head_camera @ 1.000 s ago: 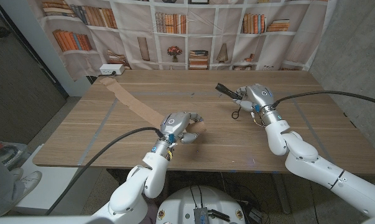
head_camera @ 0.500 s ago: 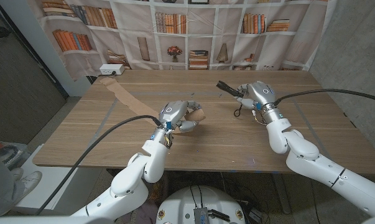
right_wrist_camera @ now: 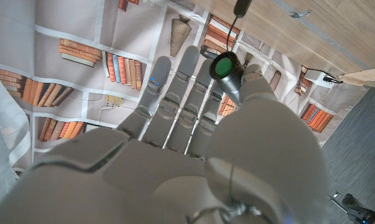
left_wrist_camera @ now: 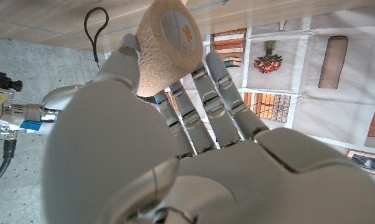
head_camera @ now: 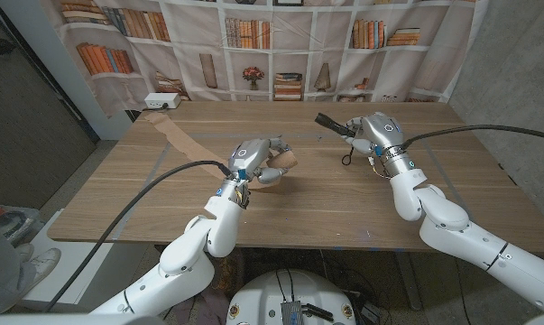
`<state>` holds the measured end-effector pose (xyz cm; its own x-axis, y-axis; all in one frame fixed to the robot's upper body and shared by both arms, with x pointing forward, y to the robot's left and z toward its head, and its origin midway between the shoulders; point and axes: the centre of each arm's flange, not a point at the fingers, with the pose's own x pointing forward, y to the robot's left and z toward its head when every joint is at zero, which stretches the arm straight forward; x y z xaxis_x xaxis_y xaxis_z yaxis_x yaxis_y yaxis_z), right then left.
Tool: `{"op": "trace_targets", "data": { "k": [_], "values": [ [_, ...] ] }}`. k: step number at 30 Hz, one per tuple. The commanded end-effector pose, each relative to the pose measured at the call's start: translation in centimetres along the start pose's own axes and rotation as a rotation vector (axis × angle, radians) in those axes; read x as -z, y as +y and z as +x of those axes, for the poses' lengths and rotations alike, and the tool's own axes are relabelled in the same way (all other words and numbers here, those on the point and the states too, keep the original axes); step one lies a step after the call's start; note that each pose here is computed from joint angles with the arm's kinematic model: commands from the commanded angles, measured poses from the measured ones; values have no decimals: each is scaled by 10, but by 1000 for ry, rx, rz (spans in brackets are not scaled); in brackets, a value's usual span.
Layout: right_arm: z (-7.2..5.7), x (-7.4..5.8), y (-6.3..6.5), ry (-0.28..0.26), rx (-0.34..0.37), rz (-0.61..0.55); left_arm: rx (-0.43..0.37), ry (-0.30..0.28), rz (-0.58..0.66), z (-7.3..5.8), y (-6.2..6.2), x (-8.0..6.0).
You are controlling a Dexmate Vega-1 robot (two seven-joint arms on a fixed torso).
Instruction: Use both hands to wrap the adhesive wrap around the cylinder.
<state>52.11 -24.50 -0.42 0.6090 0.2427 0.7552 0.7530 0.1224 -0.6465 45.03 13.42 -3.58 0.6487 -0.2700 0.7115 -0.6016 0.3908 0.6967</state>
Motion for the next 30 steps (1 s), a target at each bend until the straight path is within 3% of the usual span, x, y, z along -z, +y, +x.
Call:
{"op": "trace_targets", "data": {
  "k": [1, 6, 8, 9, 10, 12, 17, 29, 30],
  "values": [
    [1, -5, -6, -32, 4, -20, -31, -2, -25, 8, 15, 3],
    [1, -6, -7, -35, 3, -24, -26, 6, -53, 11, 20, 8],
    [1, -6, -8, -36, 5, -28, 34, -53, -174, 15, 21, 20],
    [1, -6, -8, -38, 4, -28, 36, -33, -206, 16, 19, 24],
    [1, -6, -8, -40, 4, -30, 15, -2, -184, 15, 19, 25],
    [1, -7, -9, -42, 1, -34, 37, -11, -170, 17, 23, 28],
    [-1, -7, -9, -44, -5, -36, 32, 27, -249, 19, 20, 30],
    [-3, -10, -12, -68, -7, -46, 7, -1, -225, 28, 34, 33],
    [-4, -10, -12, -70, -11, -49, 12, -44, -247, 30, 36, 36]
  ]
}}
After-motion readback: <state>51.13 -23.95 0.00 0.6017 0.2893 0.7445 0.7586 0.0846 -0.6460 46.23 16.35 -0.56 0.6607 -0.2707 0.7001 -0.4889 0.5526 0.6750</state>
